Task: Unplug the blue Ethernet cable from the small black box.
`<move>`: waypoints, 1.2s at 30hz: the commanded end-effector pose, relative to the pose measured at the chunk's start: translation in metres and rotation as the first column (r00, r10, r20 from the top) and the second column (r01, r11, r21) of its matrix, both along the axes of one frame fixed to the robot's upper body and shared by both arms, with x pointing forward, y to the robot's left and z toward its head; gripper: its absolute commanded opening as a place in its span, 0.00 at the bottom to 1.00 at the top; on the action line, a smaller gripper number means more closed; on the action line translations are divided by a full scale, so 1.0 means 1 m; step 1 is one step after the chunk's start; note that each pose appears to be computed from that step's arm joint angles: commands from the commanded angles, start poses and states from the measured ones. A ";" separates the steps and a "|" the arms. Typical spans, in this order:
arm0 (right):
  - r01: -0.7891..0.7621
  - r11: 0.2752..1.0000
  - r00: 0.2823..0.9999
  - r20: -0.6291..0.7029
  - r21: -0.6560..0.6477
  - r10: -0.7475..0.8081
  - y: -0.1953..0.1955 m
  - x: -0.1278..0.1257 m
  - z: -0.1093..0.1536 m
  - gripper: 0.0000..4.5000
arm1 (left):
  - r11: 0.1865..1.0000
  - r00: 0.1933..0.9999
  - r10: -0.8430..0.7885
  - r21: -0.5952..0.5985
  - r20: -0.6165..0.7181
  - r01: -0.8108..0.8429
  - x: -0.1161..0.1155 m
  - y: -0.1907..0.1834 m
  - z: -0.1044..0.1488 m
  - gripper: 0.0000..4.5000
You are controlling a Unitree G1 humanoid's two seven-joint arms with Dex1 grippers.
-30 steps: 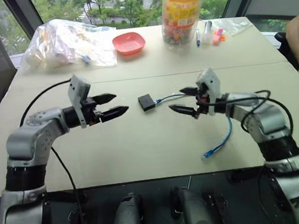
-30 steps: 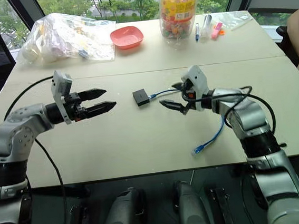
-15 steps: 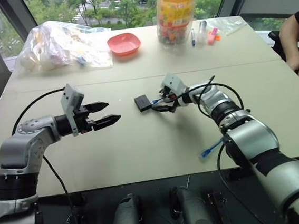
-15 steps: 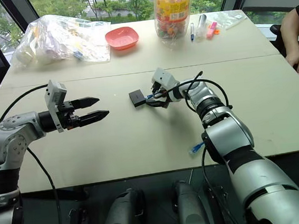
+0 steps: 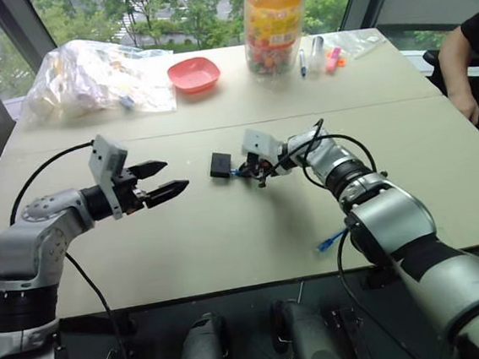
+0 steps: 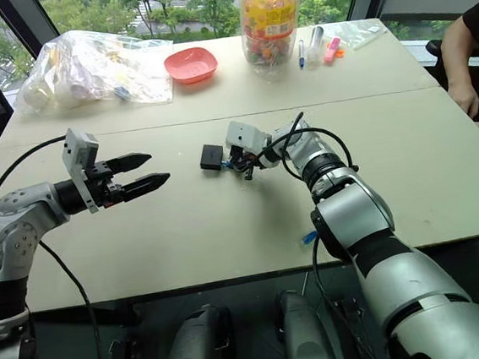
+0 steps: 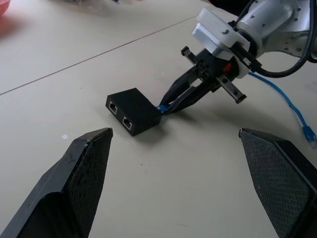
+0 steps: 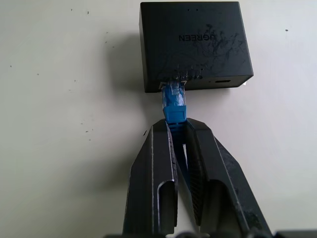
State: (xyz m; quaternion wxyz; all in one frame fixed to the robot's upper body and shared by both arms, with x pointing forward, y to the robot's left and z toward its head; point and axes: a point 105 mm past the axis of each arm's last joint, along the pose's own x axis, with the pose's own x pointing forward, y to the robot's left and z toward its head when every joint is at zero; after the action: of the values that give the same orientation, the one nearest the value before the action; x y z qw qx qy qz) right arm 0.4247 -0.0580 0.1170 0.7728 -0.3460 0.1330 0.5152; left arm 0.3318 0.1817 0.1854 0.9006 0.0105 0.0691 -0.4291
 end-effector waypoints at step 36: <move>-0.068 0.990 0.447 0.884 -0.120 0.138 0.008 -0.030 0.121 0.00 | 0.919 0.966 -0.258 -0.307 0.008 0.248 0.094 -0.076 0.061 0.11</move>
State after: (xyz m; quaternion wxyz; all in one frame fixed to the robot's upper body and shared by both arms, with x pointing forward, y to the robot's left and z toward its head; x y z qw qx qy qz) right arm 0.4050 -0.0604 0.2171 0.6957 -0.5998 -0.2504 0.3059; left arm 0.4241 0.1023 0.2315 0.8223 -0.1372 0.0375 -0.5510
